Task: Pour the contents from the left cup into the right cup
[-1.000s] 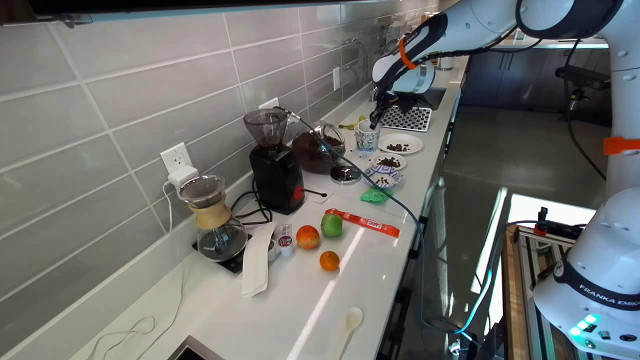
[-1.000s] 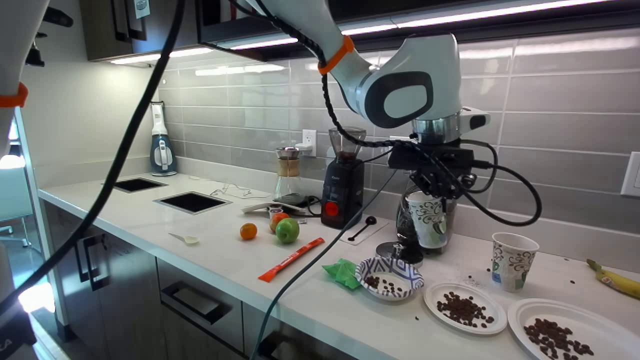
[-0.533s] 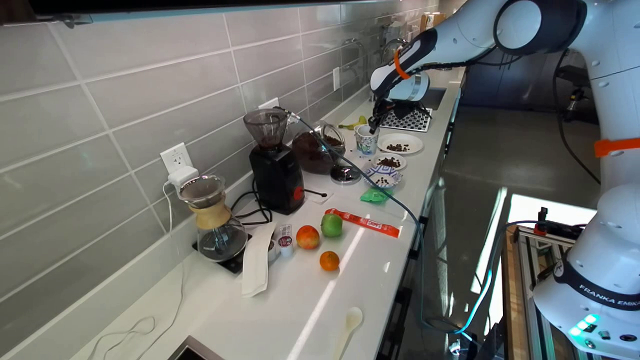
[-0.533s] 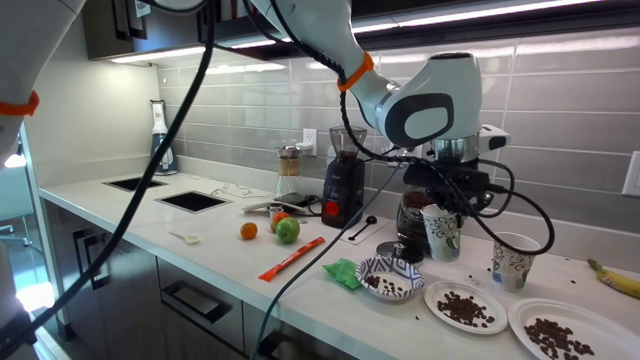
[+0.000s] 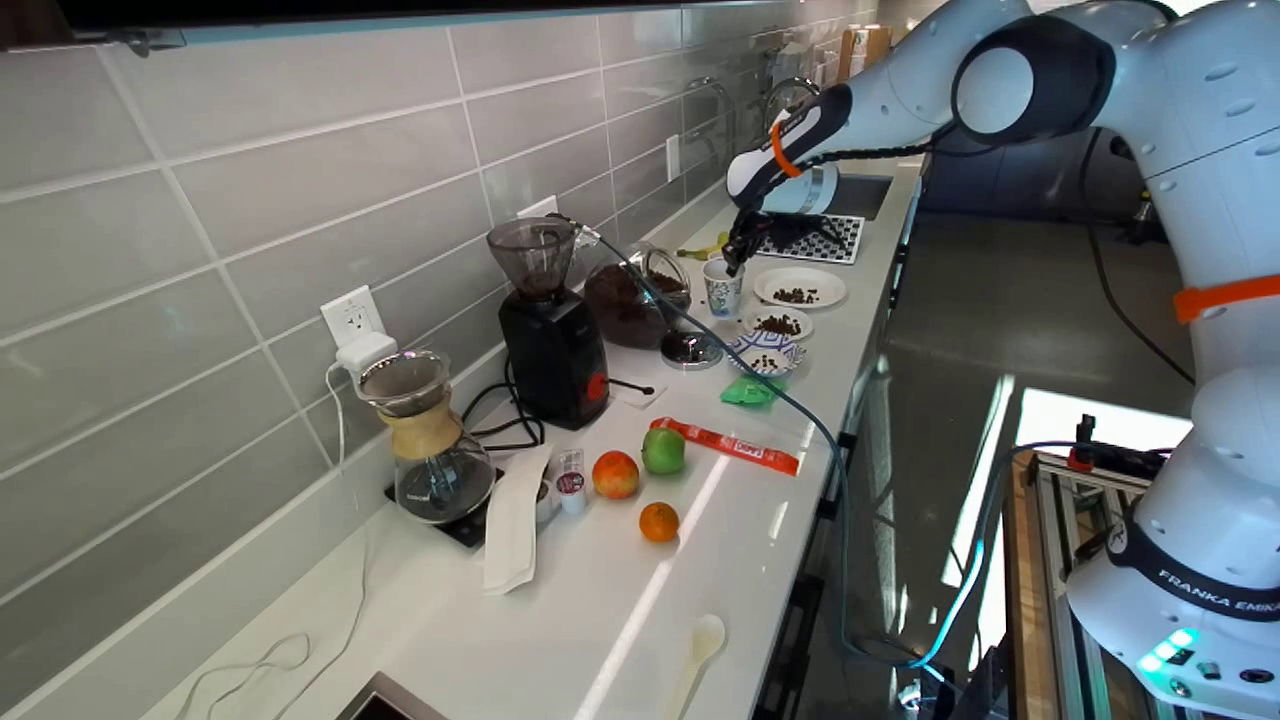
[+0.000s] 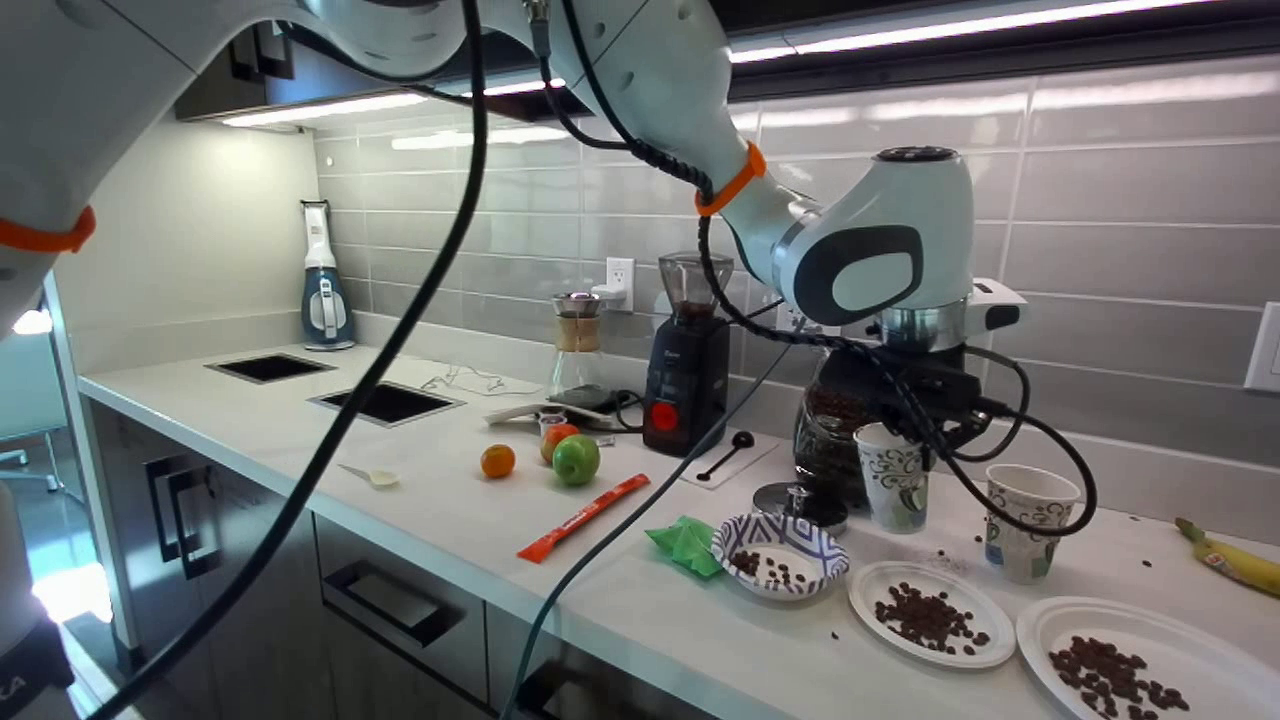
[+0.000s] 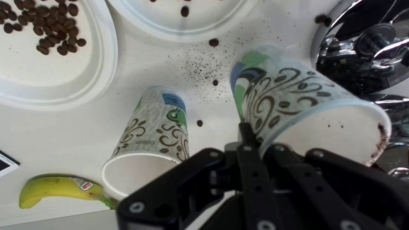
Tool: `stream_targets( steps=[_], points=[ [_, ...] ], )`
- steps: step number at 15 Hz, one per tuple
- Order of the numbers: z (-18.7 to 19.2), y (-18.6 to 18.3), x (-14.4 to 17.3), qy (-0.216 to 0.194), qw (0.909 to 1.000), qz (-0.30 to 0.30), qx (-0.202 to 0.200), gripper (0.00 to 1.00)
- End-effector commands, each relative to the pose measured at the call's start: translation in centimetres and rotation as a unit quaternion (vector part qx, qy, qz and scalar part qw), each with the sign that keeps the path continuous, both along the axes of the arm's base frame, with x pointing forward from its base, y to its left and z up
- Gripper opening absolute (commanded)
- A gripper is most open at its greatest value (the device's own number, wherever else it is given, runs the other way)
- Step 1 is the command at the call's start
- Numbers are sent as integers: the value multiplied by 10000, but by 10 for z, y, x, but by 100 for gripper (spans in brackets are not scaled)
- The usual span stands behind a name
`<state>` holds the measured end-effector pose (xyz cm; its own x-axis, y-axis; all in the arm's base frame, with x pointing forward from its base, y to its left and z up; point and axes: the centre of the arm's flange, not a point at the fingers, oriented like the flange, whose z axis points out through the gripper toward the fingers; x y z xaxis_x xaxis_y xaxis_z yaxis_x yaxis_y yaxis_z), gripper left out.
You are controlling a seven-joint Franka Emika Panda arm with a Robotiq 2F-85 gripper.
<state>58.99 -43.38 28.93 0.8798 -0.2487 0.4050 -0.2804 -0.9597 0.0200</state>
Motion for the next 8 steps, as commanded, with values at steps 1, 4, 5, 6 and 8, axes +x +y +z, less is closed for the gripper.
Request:
stream_targets(
  steps=[1,4,5,6,8],
  points=[
    [-13,-11,19,293,9995,-31,76,1],
    [-16,-12,20,464,9989,20,116,1],
    [-18,-12,21,489,9987,28,135,1],
    [-19,-13,21,472,9988,16,158,1],
    [-22,-12,20,451,9987,-10,227,1]
  ],
)
